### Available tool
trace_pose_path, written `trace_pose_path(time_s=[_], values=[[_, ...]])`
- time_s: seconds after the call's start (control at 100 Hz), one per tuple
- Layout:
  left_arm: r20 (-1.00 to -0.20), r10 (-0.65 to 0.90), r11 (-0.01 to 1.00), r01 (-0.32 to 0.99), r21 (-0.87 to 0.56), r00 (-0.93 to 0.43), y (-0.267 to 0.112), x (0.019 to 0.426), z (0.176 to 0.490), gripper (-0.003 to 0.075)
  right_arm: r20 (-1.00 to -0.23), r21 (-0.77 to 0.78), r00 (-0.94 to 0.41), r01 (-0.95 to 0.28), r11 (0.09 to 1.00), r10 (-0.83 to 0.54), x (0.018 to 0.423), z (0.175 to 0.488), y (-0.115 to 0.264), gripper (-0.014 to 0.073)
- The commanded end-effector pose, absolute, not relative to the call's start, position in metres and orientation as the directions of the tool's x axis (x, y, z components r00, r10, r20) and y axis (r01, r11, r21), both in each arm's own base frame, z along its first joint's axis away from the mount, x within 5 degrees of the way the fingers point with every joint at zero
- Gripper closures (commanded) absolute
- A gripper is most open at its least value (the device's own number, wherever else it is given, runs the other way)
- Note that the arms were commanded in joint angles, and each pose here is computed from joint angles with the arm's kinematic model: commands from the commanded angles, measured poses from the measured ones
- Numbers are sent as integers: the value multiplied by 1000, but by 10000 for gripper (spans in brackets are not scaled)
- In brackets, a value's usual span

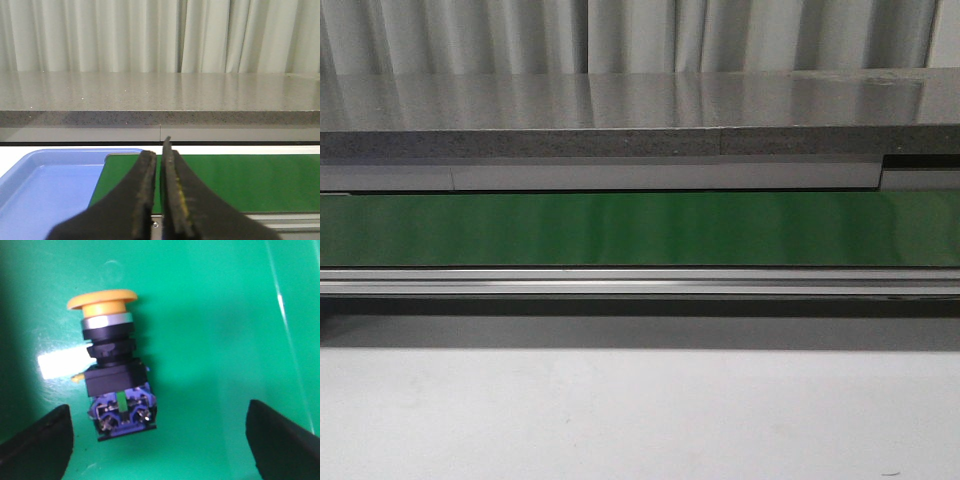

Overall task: Move button from right to left
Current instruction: 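Close the right gripper on the button body and lift it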

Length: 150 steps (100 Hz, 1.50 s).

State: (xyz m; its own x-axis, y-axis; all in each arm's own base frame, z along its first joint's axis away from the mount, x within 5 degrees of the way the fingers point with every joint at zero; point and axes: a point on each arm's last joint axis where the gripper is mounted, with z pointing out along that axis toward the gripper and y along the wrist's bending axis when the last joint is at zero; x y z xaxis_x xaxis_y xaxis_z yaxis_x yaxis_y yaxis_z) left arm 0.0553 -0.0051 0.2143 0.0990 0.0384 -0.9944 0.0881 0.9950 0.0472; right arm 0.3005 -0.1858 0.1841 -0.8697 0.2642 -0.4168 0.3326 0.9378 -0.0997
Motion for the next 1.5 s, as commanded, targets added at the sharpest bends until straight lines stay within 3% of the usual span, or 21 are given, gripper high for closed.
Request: trace_pose_path(time_s=[0.0, 0.64, 0.74, 0.89, 0.98, 1.17, 1.49], values=[[-985, 14, 996, 87, 29, 171, -5, 54, 210, 715, -489, -140, -846, 315, 939, 211, 306, 199, -191, -59], [-985, 14, 996, 87, 29, 171, -5, 54, 210, 715, -441, -128, -871, 298, 946, 215, 325, 178, -202, -55], [-985, 14, 996, 87, 29, 171, -5, 54, 210, 715, -425, -123, -879, 292, 948, 216, 325, 173, -201, 40], [-985, 14, 996, 87, 29, 171, -5, 54, 210, 715, -419, -115, -880, 296, 948, 223, 326, 171, -201, 348], [-985, 14, 996, 87, 29, 171, -5, 54, 210, 715, -418, -115, -880, 295, 948, 223, 326, 171, -200, 459], [-985, 14, 996, 87, 29, 171, -5, 54, 210, 715, -441, -119, -870, 300, 946, 220, 324, 181, -200, 475], [-985, 14, 996, 87, 29, 171, -5, 54, 210, 715, -589, -18, -752, 378, 926, 296, 318, 238, -185, 475]])
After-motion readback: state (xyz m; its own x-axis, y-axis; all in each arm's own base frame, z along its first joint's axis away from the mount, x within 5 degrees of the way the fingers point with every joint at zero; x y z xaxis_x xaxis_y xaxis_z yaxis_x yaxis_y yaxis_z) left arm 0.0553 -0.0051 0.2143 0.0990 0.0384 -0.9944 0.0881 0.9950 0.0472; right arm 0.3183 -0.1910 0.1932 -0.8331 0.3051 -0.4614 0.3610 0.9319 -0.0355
